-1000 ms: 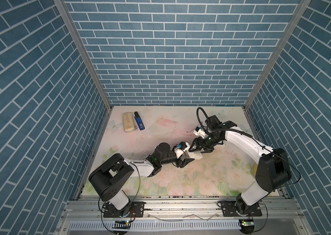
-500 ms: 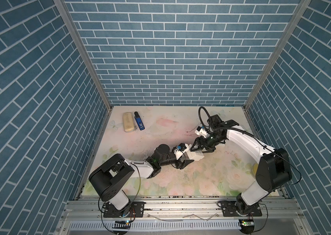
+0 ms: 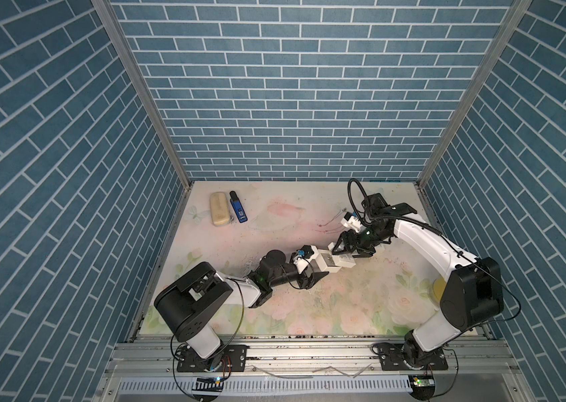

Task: Take the necklace out of the lift-off lid jewelry box
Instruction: Open the lid on the jewelry box, then place the lid at the center of the board.

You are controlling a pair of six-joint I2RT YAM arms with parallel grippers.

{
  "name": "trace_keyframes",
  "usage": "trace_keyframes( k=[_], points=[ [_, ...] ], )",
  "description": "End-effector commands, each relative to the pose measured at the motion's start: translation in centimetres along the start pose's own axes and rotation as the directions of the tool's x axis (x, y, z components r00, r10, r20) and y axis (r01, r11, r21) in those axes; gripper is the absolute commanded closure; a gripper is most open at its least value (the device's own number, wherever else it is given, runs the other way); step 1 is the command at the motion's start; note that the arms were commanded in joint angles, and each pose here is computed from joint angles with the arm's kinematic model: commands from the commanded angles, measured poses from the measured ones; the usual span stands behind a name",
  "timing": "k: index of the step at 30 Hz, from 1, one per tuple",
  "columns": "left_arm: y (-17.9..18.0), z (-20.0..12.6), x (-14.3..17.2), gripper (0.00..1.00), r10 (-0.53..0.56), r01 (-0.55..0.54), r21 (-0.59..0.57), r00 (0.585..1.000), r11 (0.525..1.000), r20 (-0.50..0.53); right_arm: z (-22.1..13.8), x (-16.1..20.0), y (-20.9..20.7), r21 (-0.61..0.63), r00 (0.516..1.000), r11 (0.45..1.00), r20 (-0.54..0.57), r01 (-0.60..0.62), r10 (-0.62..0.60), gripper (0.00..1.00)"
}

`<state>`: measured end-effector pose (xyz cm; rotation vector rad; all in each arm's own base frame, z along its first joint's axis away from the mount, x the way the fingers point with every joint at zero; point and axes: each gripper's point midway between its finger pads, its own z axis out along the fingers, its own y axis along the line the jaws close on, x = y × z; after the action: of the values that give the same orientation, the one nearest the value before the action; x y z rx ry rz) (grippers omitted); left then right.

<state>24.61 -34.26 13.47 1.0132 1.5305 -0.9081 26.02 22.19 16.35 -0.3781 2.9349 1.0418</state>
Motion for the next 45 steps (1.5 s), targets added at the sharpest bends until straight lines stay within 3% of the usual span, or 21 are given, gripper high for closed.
trace_keyframes(
  k=[1,5,14,22,27,34,41,45],
  points=[
    [0.4,-0.3,-0.1,0.44,0.006,-0.005,-0.022,1.0,1.0,0.021,-1.4,0.5,-1.3,0.059,0.999,0.998,0.034,-0.031,0.029,0.24],
    [0.5,-0.7,0.2,0.44,0.006,-0.005,-0.031,1.0,1.0,0.019,-0.9,1.2,-3.7,0.091,0.996,0.993,0.042,-0.078,0.075,0.24],
    [0.4,-0.8,0.4,0.44,0.001,0.0,-0.025,1.0,1.0,0.019,2.7,4.2,-12.0,0.347,0.987,0.925,0.002,-0.154,0.163,0.26],
    [0.5,-0.6,0.0,0.44,0.009,-0.008,-0.029,1.0,1.0,0.015,1.6,4.0,-12.5,0.396,0.99,0.907,0.058,-0.143,0.131,0.15],
    [0.6,-0.6,-0.5,0.44,0.021,-0.02,-0.029,1.0,0.999,0.017,0.7,3.5,-10.4,0.334,0.991,0.934,0.082,-0.128,0.107,0.18],
    [0.4,-0.6,-1.9,0.44,0.048,-0.048,-0.016,0.999,0.999,0.018,-0.9,1.7,-3.7,0.099,0.979,0.991,0.193,-0.092,0.071,0.31],
    [0.2,-0.5,-2.5,0.45,0.052,-0.052,-0.005,0.998,0.999,0.024,0.4,0.6,0.5,-0.029,0.987,0.999,0.16,-0.012,0.017,0.37],
    [0.0,-0.5,-2.7,0.45,0.05,-0.05,0.008,0.998,0.999,0.024,1.5,0.1,1.1,-0.039,0.993,0.999,0.115,0.007,-0.003,0.44]
  ],
)
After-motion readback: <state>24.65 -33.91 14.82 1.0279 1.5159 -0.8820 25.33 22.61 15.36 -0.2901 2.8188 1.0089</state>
